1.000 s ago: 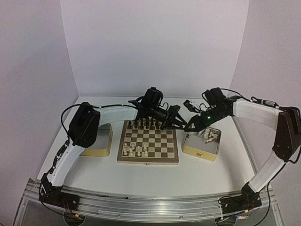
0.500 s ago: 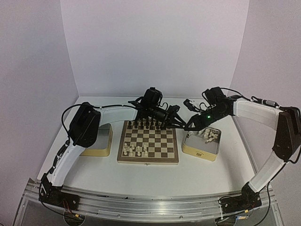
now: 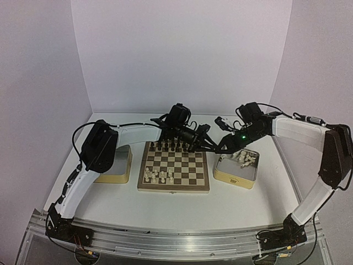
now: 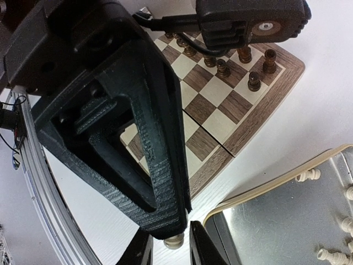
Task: Set up the chess pieces on the board
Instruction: Place the chess piece on the chessboard.
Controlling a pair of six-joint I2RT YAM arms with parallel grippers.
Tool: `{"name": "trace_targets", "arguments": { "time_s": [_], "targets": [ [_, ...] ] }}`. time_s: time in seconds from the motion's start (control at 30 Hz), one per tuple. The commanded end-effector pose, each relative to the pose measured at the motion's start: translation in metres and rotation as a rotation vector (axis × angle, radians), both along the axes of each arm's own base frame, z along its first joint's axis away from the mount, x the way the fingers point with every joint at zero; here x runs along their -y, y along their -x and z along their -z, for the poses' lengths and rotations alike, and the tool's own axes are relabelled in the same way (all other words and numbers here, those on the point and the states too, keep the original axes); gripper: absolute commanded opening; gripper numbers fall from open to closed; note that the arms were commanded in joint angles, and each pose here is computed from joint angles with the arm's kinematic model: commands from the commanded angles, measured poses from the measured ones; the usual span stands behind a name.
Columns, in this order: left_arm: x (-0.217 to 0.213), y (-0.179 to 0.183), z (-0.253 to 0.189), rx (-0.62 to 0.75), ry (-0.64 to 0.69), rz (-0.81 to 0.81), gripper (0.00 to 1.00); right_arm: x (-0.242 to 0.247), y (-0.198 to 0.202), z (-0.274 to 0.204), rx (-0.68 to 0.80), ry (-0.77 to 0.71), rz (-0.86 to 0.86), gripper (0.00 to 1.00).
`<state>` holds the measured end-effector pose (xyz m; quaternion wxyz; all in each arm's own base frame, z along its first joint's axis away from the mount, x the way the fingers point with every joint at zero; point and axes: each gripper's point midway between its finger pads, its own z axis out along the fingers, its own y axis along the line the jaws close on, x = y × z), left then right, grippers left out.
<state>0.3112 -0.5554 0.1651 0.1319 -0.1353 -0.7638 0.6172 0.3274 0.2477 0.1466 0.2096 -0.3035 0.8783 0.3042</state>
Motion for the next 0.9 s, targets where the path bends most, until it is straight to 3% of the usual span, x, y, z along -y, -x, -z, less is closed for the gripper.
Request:
{"name": "trace_targets", "arguments": {
  "time_s": [0.0, 0.23, 0.47, 0.87],
  "targets": [
    [-0.002, 0.0, -0.023, 0.067, 0.018, -0.015, 0.0, -0.006, -0.007, -0.014, 0.035, -0.024, 0.002, 0.25],
    [-0.008, -0.007, -0.029, 0.085, 0.016, -0.045, 0.0, -0.003, -0.001, -0.028, 0.054, -0.041, 0.017, 0.35],
    [-0.022, -0.017, -0.05, 0.08, 0.041, -0.081, 0.0, 0.0, 0.002, -0.065, 0.131, -0.106, 0.073, 0.39],
    [-0.05, -0.021, -0.097, 0.036, 0.113, -0.131, 0.0, -0.018, -0.01, -0.109, 0.088, -0.538, 0.285, 0.39]
  ]
}}
